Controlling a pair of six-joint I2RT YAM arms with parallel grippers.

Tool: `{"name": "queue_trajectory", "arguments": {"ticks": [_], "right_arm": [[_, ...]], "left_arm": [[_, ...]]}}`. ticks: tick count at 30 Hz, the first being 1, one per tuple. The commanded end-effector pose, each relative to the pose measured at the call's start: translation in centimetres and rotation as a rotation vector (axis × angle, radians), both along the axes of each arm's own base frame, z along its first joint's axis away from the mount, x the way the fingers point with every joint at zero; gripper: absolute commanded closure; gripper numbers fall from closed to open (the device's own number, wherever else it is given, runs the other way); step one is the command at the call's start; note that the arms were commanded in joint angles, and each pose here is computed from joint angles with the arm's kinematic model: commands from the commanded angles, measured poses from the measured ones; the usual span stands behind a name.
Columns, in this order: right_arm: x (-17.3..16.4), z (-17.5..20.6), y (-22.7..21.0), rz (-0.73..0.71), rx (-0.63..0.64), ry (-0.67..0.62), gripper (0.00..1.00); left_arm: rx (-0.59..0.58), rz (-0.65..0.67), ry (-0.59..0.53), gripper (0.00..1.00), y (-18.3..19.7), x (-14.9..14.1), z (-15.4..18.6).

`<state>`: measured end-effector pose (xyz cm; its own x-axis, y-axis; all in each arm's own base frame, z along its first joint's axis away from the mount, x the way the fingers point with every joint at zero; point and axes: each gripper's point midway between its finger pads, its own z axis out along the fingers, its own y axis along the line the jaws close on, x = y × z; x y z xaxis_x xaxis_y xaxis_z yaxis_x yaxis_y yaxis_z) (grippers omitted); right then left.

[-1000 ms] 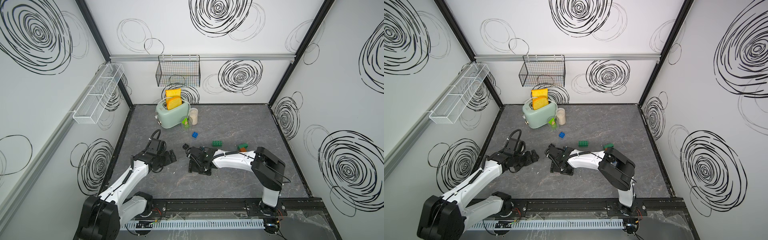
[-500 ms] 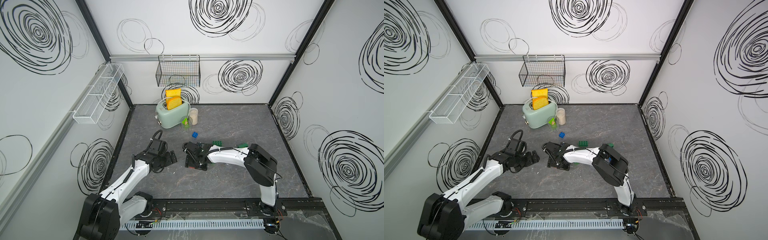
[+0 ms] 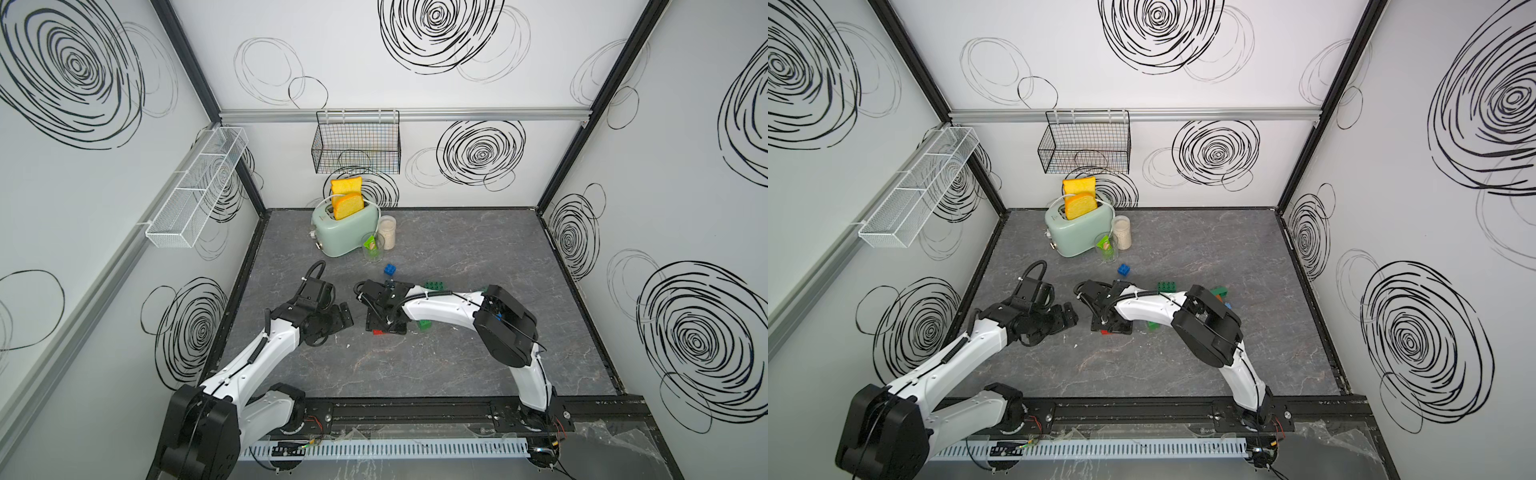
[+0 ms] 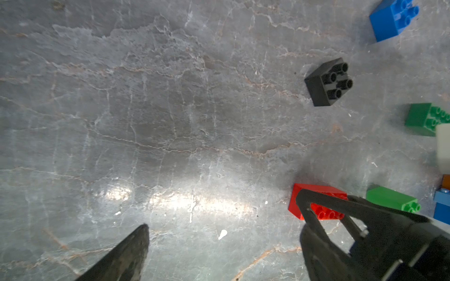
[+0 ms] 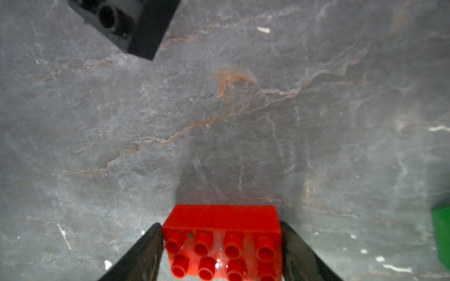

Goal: Assemble the letter f with lego
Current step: Pick up the lego brick from the center of the board, then assemble the lego brick with the lego brick.

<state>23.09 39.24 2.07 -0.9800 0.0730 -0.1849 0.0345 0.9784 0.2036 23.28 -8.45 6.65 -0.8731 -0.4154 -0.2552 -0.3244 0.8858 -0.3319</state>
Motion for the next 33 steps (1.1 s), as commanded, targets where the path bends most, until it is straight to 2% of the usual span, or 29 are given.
{"name": "queue_trajectory", "arguments": {"ticks": [1, 5, 9, 12, 16, 21, 26, 28, 30, 33], "right_arm": [[-1.9, -5.1, -3.0, 0.011, -0.175, 0.073, 0.29], [-1.9, -5.3, -3.5, 0.025, -0.199, 0.061, 0.38], [-1.1, -3.3, -3.2, 0.063, -0.192, 0.001, 0.45], [0.3, 0.0, -2.4, 0.119, -0.16, -0.071, 0.46], [2.1, 7.0, -1.4, 0.193, -0.072, -0.186, 0.46], [3.7, 13.6, -4.7, 0.243, 0.039, -0.281, 0.46], [4.3, 14.6, -11.2, 0.265, 0.031, -0.306, 0.45], [4.2, 14.1, -12.8, 0.286, 0.007, -0.297, 0.45], [3.7, 13.1, -13.4, 0.313, -0.019, -0.281, 0.44], [2.9, 11.2, -13.8, 0.337, -0.025, -0.255, 0.44]], "left_arm": [[0.018, 0.022, -0.006, 0.01, 0.3, 0.3, 0.4], [0.018, 0.034, -0.012, 0.02, 0.6, 0.4, 0.5], [0.017, 0.043, -0.017, 0.02, 0.9, 0.5, 0.5], [0.004, 0.037, -0.021, 0.02, 0.8, 0.6, 0.4], [-0.067, -0.028, -0.028, 0.0, -0.8, 0.6, 0.1], [-0.209, -0.162, -0.064, 0.0, -4.1, 1.0, 0.8], [-0.287, -0.405, -0.095, 0.02, -9.7, -0.3, 1.9], [-0.359, -0.484, -0.116, 0.02, -12.5, -1.3, 2.9], [-0.444, -0.516, -0.127, 0.02, -14.4, -1.9, 3.7], [-0.507, -0.514, -0.122, 0.02, -16.0, -2.4, 4.2]]}}
